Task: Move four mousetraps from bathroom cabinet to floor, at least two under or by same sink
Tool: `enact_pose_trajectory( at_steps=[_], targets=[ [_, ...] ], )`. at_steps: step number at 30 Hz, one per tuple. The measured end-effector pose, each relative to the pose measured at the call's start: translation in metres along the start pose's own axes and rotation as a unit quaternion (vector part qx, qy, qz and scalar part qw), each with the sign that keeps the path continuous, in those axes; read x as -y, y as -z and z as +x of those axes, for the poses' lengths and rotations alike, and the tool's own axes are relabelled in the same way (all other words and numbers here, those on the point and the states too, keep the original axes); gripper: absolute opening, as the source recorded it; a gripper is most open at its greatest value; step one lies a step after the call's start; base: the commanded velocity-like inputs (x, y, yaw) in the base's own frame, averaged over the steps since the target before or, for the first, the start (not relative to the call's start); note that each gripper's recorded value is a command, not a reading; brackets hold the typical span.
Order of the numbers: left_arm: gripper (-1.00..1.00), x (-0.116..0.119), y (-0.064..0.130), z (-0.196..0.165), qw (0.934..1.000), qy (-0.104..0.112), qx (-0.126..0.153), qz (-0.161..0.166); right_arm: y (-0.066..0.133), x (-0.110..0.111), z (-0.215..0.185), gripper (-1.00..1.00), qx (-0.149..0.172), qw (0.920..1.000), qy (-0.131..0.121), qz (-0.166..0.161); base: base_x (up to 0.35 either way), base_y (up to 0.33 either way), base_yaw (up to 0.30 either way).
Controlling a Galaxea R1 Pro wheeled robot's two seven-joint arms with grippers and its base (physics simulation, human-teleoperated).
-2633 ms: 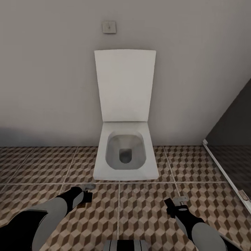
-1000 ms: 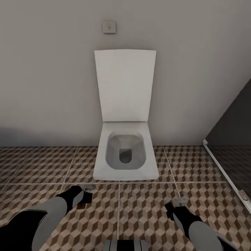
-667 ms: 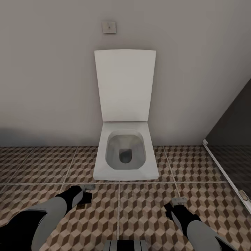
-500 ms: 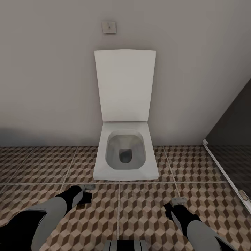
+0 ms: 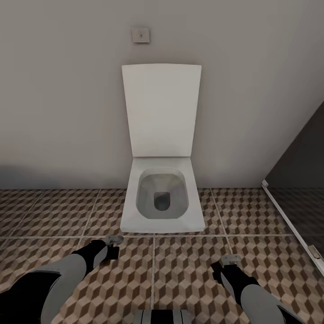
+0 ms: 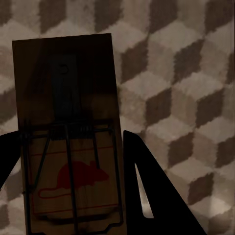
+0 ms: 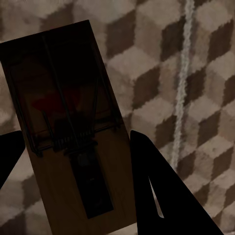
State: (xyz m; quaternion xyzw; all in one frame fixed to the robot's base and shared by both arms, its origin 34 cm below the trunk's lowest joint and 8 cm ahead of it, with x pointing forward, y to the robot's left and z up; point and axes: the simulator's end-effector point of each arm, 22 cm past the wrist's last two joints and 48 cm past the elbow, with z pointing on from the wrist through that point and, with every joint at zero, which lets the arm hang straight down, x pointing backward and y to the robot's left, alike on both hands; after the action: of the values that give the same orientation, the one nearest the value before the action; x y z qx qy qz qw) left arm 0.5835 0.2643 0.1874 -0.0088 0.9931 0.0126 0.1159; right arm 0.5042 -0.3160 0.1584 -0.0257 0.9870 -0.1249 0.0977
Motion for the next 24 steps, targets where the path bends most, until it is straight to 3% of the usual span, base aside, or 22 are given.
enact_pose_trajectory(
  at_steps=[6, 16, 24],
  targets=[
    [-1.00, 0.0009, 0.0000, -0.0013, 1.0000, -0.002, 0.003, -0.001, 0.0000, 0.0000, -0.0001, -1.00, 0.000, 1.0000, 0.000, 0.000, 0.023, 0.000, 0.000],
    [-1.00, -0.0012, 0.0002, -0.0012, 1.0000, 0.002, 0.003, -0.003, 0.0002, 0.0000, -0.0002, -1.00, 0.000, 1.0000, 0.001, 0.000, 0.221, 0.000, 0.000],
    [-1.00, 0.0009, 0.0000, -0.0013, 1.0000, 0.000, 0.003, -0.003, 0.0000, 0.0002, -0.0002, -1.00, 0.000, 1.0000, 0.001, 0.000, 0.039, 0.000, 0.000]
  ],
)
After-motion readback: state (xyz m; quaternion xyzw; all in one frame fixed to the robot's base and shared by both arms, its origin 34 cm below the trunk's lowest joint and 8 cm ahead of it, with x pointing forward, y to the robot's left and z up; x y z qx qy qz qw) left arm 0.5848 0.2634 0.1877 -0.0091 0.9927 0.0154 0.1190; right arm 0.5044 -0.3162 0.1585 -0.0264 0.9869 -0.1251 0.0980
